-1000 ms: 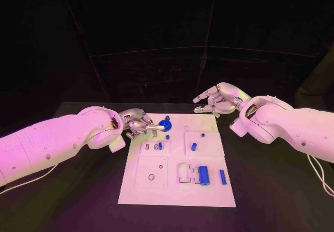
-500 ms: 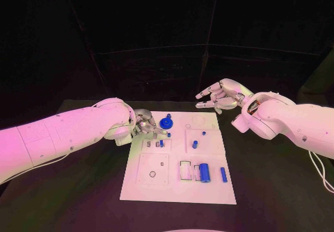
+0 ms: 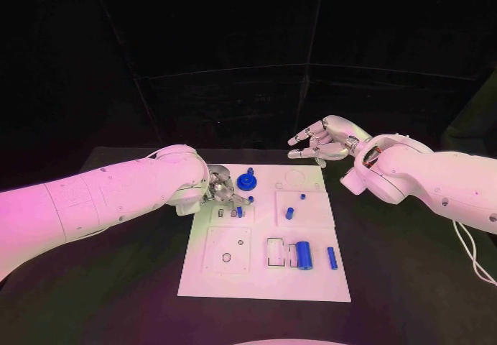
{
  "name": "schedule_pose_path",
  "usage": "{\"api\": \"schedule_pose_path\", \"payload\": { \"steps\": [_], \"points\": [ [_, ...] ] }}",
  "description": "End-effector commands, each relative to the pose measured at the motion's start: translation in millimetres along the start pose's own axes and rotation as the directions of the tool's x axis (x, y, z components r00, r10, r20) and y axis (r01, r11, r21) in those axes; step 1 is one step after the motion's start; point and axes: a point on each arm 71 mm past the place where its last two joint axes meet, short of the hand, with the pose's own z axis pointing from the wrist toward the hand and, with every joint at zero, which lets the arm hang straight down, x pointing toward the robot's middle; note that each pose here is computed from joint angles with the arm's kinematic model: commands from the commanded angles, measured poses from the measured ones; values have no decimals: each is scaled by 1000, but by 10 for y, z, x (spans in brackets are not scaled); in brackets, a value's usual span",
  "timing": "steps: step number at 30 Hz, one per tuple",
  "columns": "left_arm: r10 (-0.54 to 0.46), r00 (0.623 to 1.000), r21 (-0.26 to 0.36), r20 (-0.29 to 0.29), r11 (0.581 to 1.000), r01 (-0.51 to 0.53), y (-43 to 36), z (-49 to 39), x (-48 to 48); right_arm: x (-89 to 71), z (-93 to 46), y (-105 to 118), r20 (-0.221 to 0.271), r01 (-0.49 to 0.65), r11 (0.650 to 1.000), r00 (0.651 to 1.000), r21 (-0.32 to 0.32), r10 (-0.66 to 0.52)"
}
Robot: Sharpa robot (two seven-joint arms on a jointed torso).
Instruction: Assemble the parts on the task board
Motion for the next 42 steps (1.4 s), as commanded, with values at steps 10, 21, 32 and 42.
{"api": "schedule_pose_path", "payload": {
  "steps": [10,21,32,42],
  "points": [
    [31,999,-35,-38,999,-32,-44,6,48,2,25,8,-6,-1,1000,1000,1,1],
    [31,999,-32,-41,999,-33,-61,-1,62,5,43,-2,-7,-1,1000,1000,7,1],
    [5,1000,-19,-27,1000,-6,-68,-7,56,0,52,-19,-10,5,1000,1000,15,-5],
    [5,999,-13,-34,1000,-5,-77,-11,64,-2,57,-38,-18,8,1000,1000,27,-7]
  ]
}}
